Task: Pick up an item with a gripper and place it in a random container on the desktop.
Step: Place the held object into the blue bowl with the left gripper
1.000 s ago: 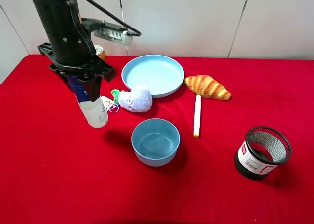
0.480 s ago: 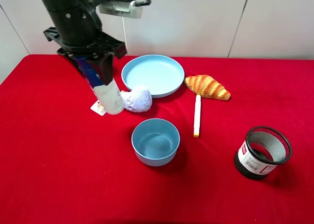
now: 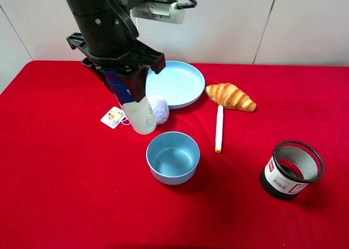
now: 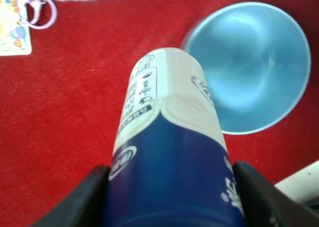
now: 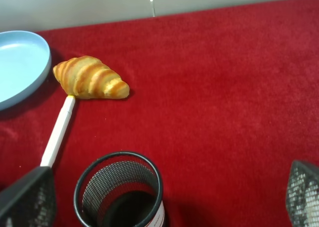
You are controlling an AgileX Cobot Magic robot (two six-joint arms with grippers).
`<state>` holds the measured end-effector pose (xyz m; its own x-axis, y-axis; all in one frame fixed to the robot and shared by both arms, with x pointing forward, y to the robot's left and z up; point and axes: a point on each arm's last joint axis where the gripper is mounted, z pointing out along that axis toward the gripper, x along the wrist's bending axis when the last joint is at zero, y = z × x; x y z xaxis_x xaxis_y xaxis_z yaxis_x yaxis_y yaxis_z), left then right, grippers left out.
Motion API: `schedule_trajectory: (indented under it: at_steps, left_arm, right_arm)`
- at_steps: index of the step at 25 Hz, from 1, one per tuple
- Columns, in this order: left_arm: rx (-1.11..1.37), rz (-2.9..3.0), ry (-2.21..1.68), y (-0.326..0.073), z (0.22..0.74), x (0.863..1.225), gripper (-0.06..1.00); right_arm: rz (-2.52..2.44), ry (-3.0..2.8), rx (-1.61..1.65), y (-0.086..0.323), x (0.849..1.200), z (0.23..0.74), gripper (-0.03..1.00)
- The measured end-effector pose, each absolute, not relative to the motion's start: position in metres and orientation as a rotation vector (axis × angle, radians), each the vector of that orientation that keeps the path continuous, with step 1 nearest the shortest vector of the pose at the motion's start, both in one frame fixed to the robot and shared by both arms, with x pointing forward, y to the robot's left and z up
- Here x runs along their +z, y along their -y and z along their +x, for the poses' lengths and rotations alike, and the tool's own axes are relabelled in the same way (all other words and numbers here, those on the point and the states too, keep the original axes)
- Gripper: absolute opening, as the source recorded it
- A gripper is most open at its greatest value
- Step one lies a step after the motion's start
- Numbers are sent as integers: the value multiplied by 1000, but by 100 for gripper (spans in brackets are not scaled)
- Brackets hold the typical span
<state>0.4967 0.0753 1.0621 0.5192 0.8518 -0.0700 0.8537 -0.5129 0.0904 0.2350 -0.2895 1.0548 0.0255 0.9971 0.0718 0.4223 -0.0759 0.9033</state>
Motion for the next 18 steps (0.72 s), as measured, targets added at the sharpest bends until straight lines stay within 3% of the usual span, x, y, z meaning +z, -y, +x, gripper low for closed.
schedule_trajectory:
  at_steps: [18]
  left_arm:
    - [24,2689,-1382,-44,467,1063,51]
  right_arm:
    - [1589,-1480,1020,290,1055,235,69]
